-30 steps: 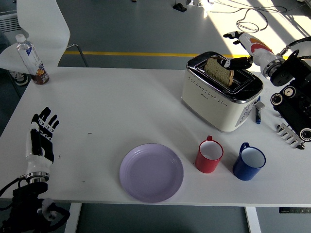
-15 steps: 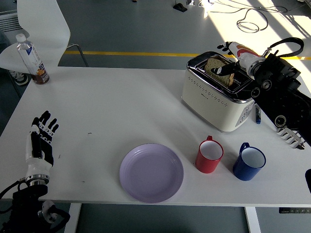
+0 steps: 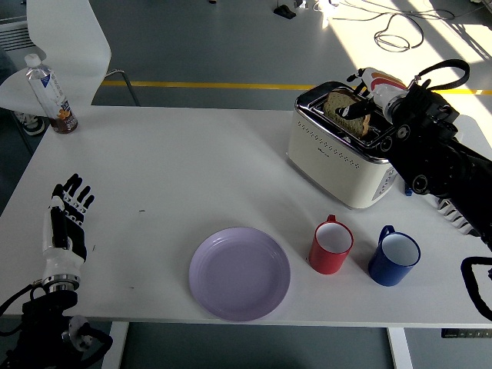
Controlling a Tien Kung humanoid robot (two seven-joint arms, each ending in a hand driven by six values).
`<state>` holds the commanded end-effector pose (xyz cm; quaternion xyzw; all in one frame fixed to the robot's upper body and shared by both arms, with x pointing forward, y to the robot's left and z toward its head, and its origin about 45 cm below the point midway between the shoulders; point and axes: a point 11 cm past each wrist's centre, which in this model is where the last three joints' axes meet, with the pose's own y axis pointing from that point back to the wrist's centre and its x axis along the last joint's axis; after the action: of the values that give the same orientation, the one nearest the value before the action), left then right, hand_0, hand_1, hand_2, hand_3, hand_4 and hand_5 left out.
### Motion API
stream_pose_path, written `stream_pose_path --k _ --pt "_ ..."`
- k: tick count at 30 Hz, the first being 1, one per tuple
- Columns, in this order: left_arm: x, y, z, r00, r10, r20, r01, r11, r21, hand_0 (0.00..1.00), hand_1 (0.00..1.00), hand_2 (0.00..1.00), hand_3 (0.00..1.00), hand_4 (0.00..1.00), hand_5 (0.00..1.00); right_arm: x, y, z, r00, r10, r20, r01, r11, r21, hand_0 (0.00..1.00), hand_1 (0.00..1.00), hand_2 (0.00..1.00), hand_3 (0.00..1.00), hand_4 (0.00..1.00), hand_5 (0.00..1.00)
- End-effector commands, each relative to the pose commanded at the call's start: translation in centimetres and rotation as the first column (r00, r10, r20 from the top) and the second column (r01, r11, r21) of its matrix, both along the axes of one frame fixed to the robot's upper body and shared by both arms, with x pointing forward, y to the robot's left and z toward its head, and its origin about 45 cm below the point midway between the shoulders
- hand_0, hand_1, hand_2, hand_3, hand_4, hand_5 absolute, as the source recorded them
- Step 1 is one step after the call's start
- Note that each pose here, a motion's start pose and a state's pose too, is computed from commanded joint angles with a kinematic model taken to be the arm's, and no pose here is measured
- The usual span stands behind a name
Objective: Push plate across desktop,pick up the break from the machine,place the break in the plate
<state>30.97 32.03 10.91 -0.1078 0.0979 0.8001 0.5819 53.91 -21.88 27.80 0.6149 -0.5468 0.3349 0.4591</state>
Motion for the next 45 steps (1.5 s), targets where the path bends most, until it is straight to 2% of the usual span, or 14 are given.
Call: stream_pose_path --k 3,4,7,9,10,15,16,21,22,27,28,32,38,45 --pt "0.10 -0.1 0.1 1.000 -0.002 0.002 0.002 1.000 0.000 0.835 0.857 0.896 0.797 0.502 0.998 0.0 0.1 -0.3 1.000 -0.006 -0.009 0.006 1.000 -0.004 0.495 0.518 0.524 0.697 0.840 0.315" --pt "0.13 -0.1 0.1 1.000 -0.004 0.002 0.004 1.000 -0.001 0.834 0.856 0.895 0.793 0.501 0.998 0.0 0.2 -0.4 1.000 -0.009 -0.013 0.009 1.000 -0.008 0.433 0.481 0.494 0.651 0.834 0.309" --pt "0.13 -0.1 0.1 1.000 -0.003 0.002 0.003 1.000 -0.001 0.834 0.856 0.895 0.793 0.501 0.998 0.0 0.4 -0.6 1.000 -0.013 -0.014 0.013 1.000 -0.012 0.433 0.481 0.494 0.651 0.834 0.309" --pt "0.14 -0.1 0.1 1.000 -0.003 0.002 0.003 1.000 -0.001 0.834 0.856 0.895 0.793 0.501 0.998 0.1 0.1 -0.5 1.000 -0.024 -0.006 0.024 1.000 -0.016 0.433 0.481 0.494 0.651 0.834 0.309" --pt "0.14 -0.1 0.1 1.000 -0.003 0.002 0.003 1.000 -0.001 0.834 0.856 0.893 0.791 0.493 0.998 0.1 0.1 -0.5 1.000 -0.024 -0.005 0.024 1.000 -0.017 0.366 0.431 0.448 0.565 0.799 0.275" --pt "0.14 -0.1 0.1 1.000 -0.003 0.003 0.003 1.000 -0.001 0.834 0.856 0.893 0.791 0.493 0.998 0.1 0.4 -0.1 0.999 -0.018 0.035 0.019 0.999 -0.035 0.366 0.431 0.448 0.565 0.799 0.275" --pt "0.14 -0.1 0.1 1.000 -0.003 0.003 0.003 1.000 -0.001 0.834 0.855 0.894 0.790 0.484 0.998 0.1 0.4 -0.1 0.999 -0.017 0.038 0.019 0.999 -0.036 0.264 0.350 0.432 0.468 0.580 0.096" --pt "0.37 0.0 0.4 1.000 0.000 0.012 0.000 1.000 -0.001 0.834 0.855 0.894 0.790 0.484 0.998 0.2 0.4 0.8 0.997 -0.005 0.072 0.009 0.999 -0.054 0.264 0.350 0.432 0.468 0.580 0.096" --pt "0.41 0.0 0.4 1.000 0.002 0.014 -0.002 1.000 -0.002 0.835 0.855 0.894 0.788 0.483 0.998 0.3 0.3 1.2 0.996 -0.006 0.086 0.011 0.998 -0.062 0.303 0.322 0.381 0.424 0.357 0.002" --pt "0.56 0.1 0.6 1.000 0.005 0.019 -0.005 1.000 -0.003 0.835 0.855 0.894 0.788 0.483 0.998 0.5 0.2 2.4 0.993 -0.001 0.120 0.012 0.996 -0.094 0.303 0.322 0.381 0.424 0.357 0.002" --pt "0.57 0.1 0.6 1.000 0.006 0.020 -0.006 1.000 -0.004 0.835 0.855 0.894 0.787 0.482 0.998 0.5 0.2 2.6 0.992 0.000 0.123 0.012 0.995 -0.099 0.265 0.275 0.350 0.385 0.196 0.002" --pt "0.61 0.2 0.7 1.000 0.006 0.021 -0.006 1.000 -0.003 0.835 0.855 0.894 0.787 0.482 0.998 0.6 -0.1 3.5 0.990 0.008 0.144 0.010 0.993 -0.121 0.265 0.275 0.350 0.385 0.196 0.002" --pt "0.43 0.4 0.6 1.000 0.012 0.020 -0.012 1.000 -0.003 0.835 0.855 0.894 0.786 0.476 0.998 0.4 -0.9 6.4 0.979 0.030 0.203 0.002 0.988 -0.154 0.249 0.275 0.341 0.371 0.174 0.002" --pt "-0.06 0.5 0.2 1.000 0.017 0.008 -0.017 1.000 -0.002 0.835 0.855 0.894 0.785 0.474 0.998 -0.8 -1.8 12.3 0.934 0.073 0.349 -0.001 0.979 -0.203 0.227 0.254 0.330 0.354 0.161 0.002"
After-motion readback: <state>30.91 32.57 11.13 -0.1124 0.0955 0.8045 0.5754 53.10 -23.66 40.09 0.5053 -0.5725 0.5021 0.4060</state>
